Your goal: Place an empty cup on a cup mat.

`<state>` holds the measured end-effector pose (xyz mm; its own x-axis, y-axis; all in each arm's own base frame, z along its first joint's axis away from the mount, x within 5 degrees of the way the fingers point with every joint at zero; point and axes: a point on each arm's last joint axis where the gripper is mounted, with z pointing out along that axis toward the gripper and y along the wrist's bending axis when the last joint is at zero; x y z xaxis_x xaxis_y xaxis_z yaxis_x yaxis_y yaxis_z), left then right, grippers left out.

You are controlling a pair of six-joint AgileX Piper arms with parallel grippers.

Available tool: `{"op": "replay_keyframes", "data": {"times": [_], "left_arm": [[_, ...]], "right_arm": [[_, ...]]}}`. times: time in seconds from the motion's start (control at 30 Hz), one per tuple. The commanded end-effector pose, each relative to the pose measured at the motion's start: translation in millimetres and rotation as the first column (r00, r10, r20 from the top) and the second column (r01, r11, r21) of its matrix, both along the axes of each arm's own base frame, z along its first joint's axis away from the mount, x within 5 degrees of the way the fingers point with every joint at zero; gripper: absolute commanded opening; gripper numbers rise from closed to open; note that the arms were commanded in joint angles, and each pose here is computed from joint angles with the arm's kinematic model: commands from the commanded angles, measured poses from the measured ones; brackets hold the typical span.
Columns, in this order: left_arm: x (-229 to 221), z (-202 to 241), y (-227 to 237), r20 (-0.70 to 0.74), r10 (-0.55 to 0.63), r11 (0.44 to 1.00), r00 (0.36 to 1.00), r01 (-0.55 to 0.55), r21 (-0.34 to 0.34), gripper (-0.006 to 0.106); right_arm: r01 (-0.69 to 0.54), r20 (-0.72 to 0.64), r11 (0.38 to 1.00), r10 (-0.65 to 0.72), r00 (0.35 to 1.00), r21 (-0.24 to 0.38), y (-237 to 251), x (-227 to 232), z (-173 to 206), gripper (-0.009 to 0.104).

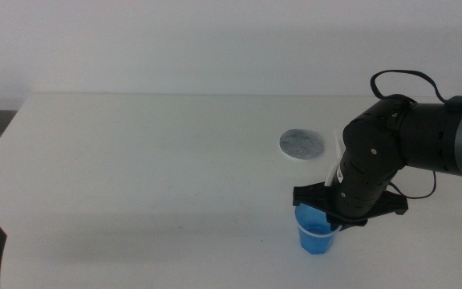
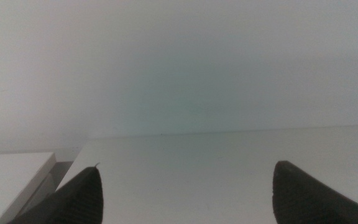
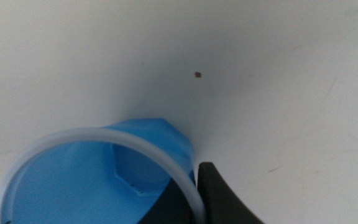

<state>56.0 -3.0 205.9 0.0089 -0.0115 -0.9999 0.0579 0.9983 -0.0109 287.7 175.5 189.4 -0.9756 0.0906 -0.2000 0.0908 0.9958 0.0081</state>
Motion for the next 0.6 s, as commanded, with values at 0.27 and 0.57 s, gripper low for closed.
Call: {"op": "replay_keyframes", "data": {"times": [0.27,0.57], "left_arm": [[0,1,0,0.006,-0.005,1.0,1.0,0.005,-0.008,0.094],[0,1,0,0.006,-0.005,1.0,1.0,0.005,-0.008,0.094]], "right_arm": [[-0.105,0.093,0.994,0.102,0.991,0.038,4,12,48,-0.003],[-0.14,0.226,0.986,0.118,0.967,0.085,-10,51,94,-0.003]]}}
